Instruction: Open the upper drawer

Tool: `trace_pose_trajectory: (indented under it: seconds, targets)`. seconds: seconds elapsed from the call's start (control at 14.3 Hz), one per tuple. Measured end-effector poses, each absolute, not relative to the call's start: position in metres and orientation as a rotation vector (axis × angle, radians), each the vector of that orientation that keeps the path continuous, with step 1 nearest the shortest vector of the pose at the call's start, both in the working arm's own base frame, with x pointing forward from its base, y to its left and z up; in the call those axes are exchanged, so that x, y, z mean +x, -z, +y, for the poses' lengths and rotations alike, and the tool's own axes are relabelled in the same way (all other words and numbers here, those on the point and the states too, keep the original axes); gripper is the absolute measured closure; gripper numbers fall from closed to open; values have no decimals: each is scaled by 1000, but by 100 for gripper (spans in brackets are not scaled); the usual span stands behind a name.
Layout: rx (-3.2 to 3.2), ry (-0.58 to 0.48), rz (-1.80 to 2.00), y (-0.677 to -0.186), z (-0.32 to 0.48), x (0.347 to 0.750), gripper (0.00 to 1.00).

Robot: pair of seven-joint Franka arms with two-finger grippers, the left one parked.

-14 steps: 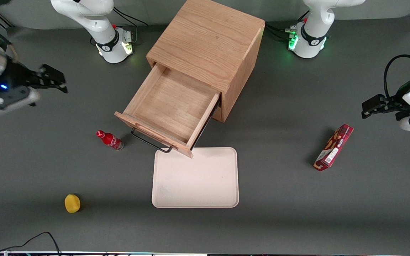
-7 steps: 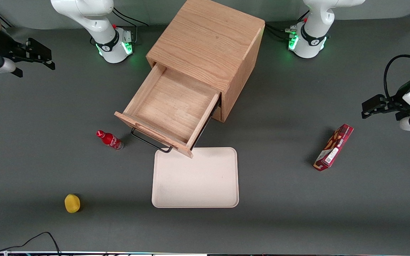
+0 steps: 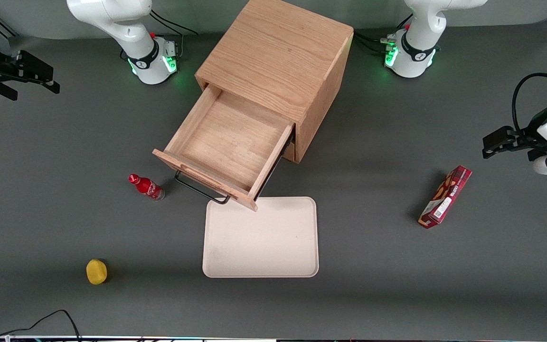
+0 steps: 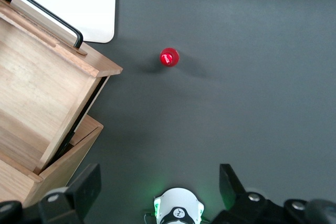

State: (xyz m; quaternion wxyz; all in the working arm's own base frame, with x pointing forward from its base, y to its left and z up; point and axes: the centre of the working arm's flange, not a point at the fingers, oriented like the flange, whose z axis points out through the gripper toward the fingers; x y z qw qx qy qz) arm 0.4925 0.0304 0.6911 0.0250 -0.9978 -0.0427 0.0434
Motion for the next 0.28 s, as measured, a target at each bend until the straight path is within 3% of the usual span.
trace_pose_trajectory:
  seconds: [0.28]
  targets:
    - [-3095,-105,-82,-682,19,502,0]
